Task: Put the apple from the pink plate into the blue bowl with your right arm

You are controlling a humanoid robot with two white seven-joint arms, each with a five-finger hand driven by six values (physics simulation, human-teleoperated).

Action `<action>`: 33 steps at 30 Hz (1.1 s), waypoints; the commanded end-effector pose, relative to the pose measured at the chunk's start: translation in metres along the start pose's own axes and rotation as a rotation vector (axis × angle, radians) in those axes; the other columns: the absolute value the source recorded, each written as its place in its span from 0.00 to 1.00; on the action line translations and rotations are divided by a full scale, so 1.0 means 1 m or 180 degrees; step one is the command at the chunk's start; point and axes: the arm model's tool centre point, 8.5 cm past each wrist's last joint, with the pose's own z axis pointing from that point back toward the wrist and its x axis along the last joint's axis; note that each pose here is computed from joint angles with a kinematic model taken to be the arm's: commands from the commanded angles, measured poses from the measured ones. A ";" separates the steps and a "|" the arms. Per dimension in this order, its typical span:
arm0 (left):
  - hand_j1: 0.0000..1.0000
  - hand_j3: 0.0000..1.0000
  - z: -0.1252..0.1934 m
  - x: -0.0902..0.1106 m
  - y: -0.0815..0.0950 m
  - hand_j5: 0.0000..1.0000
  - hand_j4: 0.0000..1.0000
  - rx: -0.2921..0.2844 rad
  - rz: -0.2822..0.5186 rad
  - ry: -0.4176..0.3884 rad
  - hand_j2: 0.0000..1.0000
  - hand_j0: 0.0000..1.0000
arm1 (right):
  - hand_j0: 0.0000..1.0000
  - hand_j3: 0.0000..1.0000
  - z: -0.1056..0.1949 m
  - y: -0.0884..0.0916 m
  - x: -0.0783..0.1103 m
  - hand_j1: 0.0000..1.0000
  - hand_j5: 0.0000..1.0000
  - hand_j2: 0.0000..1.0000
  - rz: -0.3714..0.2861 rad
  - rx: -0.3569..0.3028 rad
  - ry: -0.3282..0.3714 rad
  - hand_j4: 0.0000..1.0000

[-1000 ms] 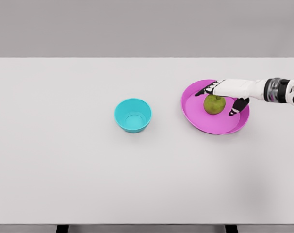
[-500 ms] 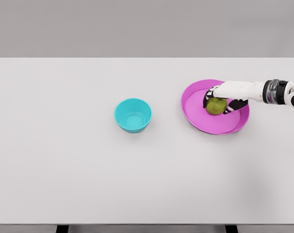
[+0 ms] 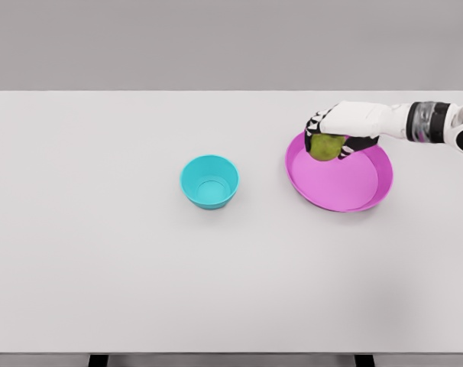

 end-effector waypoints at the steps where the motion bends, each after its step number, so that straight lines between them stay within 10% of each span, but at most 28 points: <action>1: 1.00 1.00 0.000 0.000 0.000 1.00 1.00 0.0000 -0.0001 0.0000 1.00 1.00 | 0.39 0.39 -0.006 -0.012 0.016 0.39 0.39 0.39 0.0105 -0.0078 -0.0144 0.39; 19: 1.00 1.00 0.000 0.000 0.000 1.00 1.00 0.0000 -0.0001 0.0000 1.00 1.00 | 0.40 0.40 -0.103 -0.060 0.128 0.40 0.40 0.40 0.0417 -0.0472 -0.1084 0.40; 28: 1.00 1.00 0.000 0.000 0.000 1.00 1.00 0.0000 -0.0001 0.0000 1.00 1.00 | 0.42 0.42 -0.129 -0.043 0.134 0.42 0.42 0.42 0.0390 -0.0267 -0.1096 0.42; 30: 1.00 1.00 0.000 0.000 0.000 1.00 1.00 0.0000 -0.0001 0.0000 1.00 1.00 | 0.62 0.62 -0.130 -0.043 0.132 0.62 0.62 0.62 0.0374 -0.0258 -0.1081 0.62; 31: 1.00 1.00 0.000 0.000 0.000 1.00 1.00 0.0000 -0.0001 0.0000 1.00 1.00 | 1.00 1.00 -0.130 -0.043 0.133 1.00 1.00 1.00 0.0381 -0.0260 -0.1086 1.00; 33: 1.00 1.00 0.000 0.000 0.000 1.00 1.00 0.0000 -0.0001 0.0000 1.00 1.00 | 1.00 1.00 -0.130 -0.044 0.134 1.00 1.00 1.00 0.0388 -0.0264 -0.1092 1.00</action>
